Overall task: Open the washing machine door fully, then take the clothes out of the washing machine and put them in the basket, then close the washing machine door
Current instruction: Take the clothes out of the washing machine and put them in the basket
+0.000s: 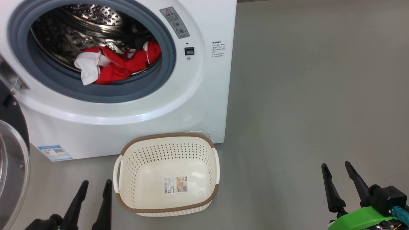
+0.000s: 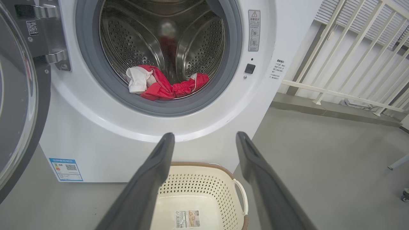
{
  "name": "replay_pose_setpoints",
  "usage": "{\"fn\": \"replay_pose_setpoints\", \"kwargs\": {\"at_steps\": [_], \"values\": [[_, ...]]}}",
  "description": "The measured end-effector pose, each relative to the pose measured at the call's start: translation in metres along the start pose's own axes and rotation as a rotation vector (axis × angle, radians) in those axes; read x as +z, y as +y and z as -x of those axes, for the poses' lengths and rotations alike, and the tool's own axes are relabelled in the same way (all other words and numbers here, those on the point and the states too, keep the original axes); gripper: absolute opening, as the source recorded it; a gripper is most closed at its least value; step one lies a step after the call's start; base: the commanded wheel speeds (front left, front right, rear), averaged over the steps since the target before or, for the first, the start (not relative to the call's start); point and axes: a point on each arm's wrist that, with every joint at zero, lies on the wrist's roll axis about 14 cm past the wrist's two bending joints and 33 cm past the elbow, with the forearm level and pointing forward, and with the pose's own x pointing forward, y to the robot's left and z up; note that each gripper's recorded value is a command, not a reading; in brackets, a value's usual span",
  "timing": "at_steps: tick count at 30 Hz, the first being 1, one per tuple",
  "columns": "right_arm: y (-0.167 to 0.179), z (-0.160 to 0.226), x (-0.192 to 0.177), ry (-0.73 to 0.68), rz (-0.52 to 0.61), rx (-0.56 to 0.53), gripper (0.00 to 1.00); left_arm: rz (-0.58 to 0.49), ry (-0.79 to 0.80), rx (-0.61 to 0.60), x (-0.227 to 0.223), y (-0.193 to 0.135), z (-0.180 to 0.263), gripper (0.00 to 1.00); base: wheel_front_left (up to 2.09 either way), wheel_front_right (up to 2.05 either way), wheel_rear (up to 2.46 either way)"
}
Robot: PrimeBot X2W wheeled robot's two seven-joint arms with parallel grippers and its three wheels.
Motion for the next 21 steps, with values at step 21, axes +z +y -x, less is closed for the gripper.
{"fn": "replay_pose_setpoints", "kwargs": {"at_steps": [21], "values": [[0.003, -0.007, -0.012, 0.039, 0.001, 0.008, 1.00, -0.021, 0.015, 0.015, -0.006, 0.005, -0.009, 1.00, 0.88, -0.93, 0.05]]}}
